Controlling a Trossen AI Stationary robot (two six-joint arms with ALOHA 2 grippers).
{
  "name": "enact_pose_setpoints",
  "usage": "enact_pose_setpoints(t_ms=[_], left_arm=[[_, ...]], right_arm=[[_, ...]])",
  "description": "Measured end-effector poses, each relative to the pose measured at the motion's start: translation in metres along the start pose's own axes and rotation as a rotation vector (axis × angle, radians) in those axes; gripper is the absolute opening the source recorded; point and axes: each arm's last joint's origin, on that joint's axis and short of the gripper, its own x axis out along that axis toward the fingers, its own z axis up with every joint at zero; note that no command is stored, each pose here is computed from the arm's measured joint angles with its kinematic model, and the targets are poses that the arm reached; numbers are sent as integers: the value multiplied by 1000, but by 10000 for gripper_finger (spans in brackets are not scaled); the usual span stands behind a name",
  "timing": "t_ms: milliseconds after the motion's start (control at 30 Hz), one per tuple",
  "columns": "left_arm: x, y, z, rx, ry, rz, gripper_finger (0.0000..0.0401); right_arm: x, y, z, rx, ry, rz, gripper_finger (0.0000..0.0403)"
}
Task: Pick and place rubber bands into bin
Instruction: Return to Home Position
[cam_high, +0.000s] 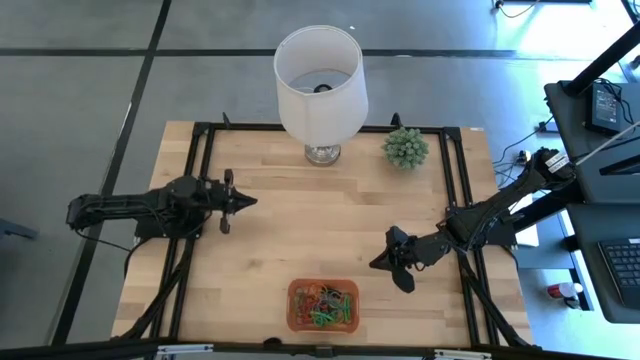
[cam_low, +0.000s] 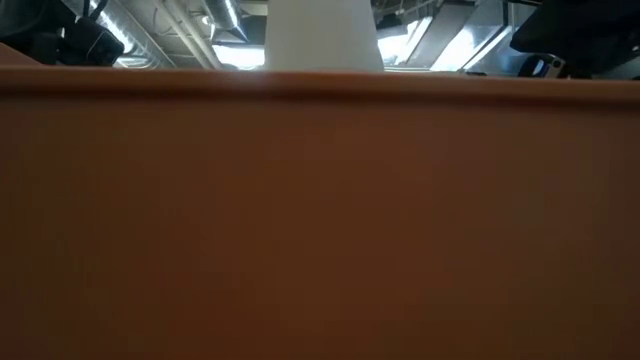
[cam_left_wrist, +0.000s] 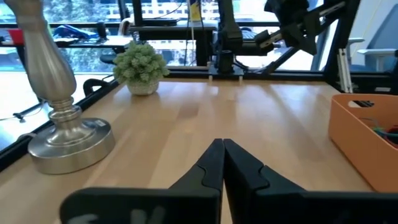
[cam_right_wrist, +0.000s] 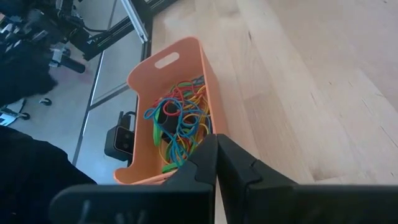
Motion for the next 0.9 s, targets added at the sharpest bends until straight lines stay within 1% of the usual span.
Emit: enact_pose_setpoints(t_ms=[100,200,367,533,667,767,900], left_arm=[[0,0,0,-2,0,7,2],[0,0,0,-2,0,7,2],[0,0,0,-2,0,7,2],[0,0,0,-2,-1,8,2],[0,0,0,-2,-1,8,2],[0,0,0,-2,-1,8,2],[0,0,0,-2,-1,8,2]], right_arm=[[0,0,0,3,-12,-12,12],[0,-2,2,-13,-62,-62,8],[1,-8,7,-158,-69,-96,3],[4,-21,11,-266,27,-94,2],[6,-31,17,-358,81,-64,2],[3,-38,24,-426,91,-51,1],[-7,-46,32,-506,90,-78,1]])
